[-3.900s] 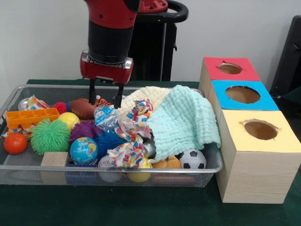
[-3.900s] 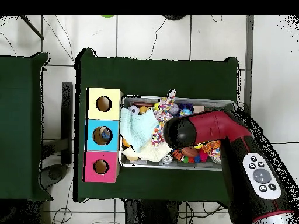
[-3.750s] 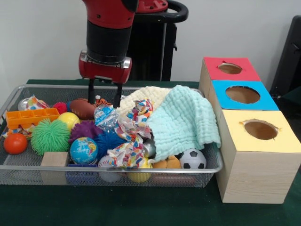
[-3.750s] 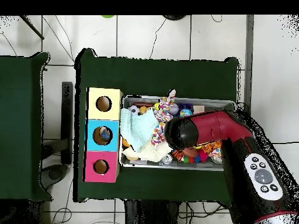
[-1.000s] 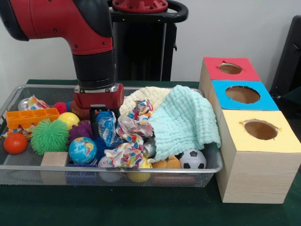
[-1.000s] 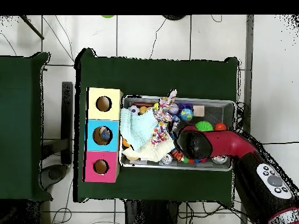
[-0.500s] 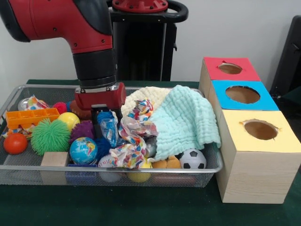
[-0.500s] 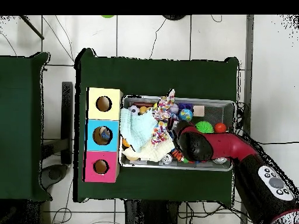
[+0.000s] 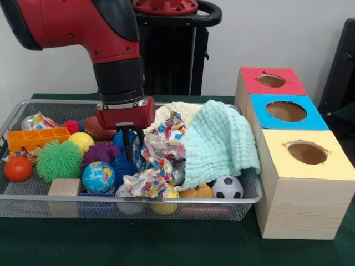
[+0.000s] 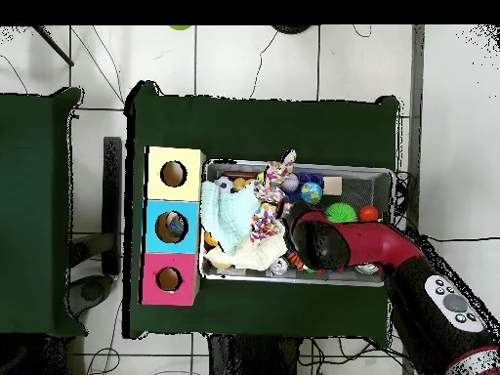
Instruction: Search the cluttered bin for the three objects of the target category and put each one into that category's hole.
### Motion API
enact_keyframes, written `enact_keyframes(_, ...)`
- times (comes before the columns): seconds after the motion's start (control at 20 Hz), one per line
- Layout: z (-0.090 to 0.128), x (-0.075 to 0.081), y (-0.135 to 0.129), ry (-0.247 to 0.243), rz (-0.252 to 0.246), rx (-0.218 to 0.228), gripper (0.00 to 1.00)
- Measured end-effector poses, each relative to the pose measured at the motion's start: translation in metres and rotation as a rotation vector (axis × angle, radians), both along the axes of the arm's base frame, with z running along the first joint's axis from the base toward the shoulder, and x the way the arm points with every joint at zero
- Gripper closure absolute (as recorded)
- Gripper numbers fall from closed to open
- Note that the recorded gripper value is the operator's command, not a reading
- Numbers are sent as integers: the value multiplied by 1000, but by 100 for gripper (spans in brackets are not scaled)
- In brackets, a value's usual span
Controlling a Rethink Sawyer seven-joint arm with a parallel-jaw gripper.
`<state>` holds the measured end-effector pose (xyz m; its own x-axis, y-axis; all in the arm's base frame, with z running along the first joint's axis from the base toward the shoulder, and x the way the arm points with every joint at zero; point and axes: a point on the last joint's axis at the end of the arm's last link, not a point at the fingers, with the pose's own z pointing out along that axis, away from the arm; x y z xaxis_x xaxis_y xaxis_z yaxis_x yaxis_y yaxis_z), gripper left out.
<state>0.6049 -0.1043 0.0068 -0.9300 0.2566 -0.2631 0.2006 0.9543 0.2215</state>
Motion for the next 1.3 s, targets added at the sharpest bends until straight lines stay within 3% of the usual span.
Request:
enact_keyframes(0.4, 9, 5, 42, 96, 71, -35, 100)
enact_keyframes(0.75, 15, 6, 55, 121, 102, -64, 100)
enact_keyframes(1.05, 43, 17, 44, 114, 81, -94, 100)
enact_keyframes(1.3, 84, 30, 32, 122, 37, -117, 100)
